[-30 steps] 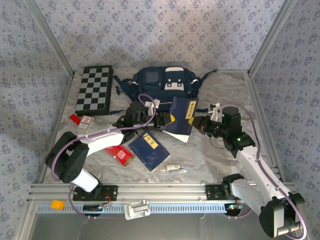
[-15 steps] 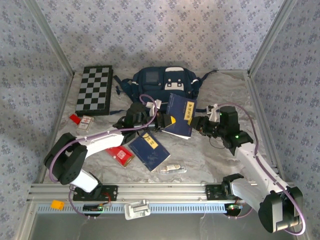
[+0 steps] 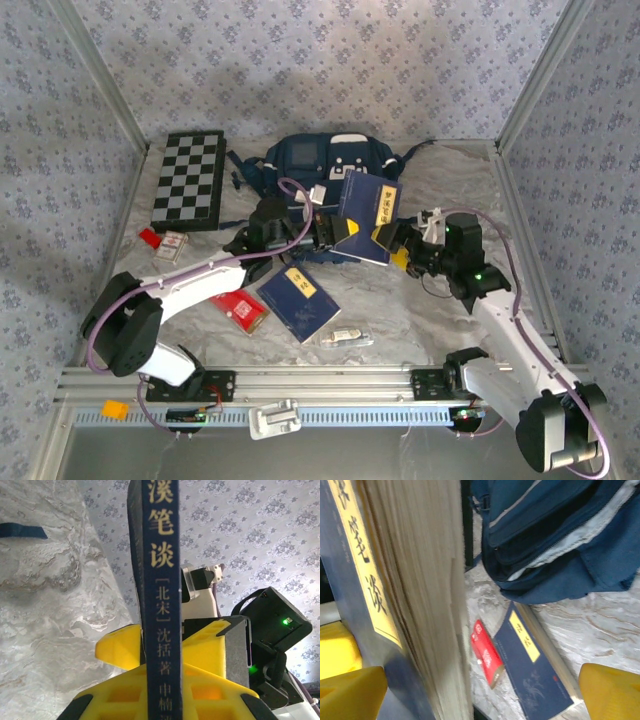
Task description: Pack the student bag
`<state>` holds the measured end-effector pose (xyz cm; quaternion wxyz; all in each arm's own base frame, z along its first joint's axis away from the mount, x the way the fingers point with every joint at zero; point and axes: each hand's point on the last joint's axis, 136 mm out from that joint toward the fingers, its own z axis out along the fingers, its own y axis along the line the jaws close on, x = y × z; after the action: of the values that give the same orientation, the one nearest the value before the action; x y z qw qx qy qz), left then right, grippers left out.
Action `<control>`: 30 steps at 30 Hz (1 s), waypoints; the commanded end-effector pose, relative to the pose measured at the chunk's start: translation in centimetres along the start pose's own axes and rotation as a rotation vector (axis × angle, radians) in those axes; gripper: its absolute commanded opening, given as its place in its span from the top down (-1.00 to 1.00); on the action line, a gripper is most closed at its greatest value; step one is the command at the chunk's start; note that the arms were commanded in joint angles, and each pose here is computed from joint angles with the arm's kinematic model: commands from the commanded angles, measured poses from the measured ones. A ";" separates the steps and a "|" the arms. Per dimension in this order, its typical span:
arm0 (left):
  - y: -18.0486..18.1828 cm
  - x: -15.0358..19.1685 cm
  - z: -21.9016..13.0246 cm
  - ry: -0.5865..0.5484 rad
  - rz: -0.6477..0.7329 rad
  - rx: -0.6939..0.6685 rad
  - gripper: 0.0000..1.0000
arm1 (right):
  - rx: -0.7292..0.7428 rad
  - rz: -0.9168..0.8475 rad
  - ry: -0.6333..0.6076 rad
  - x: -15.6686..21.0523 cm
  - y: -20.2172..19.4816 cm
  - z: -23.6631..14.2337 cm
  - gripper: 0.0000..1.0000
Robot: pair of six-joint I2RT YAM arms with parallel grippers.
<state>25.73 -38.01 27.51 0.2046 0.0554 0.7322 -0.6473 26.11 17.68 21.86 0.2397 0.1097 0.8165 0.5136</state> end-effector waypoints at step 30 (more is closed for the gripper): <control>2.6 0.2 -0.4 0.046 0.170 -0.211 0.77 | -0.031 -0.079 -0.043 -0.7 2.5 -1.2 1.00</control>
<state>26.23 -37.44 23.98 0.2146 0.0680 0.7892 -0.5714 26.00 18.14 23.69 0.2557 0.1012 0.8013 0.5313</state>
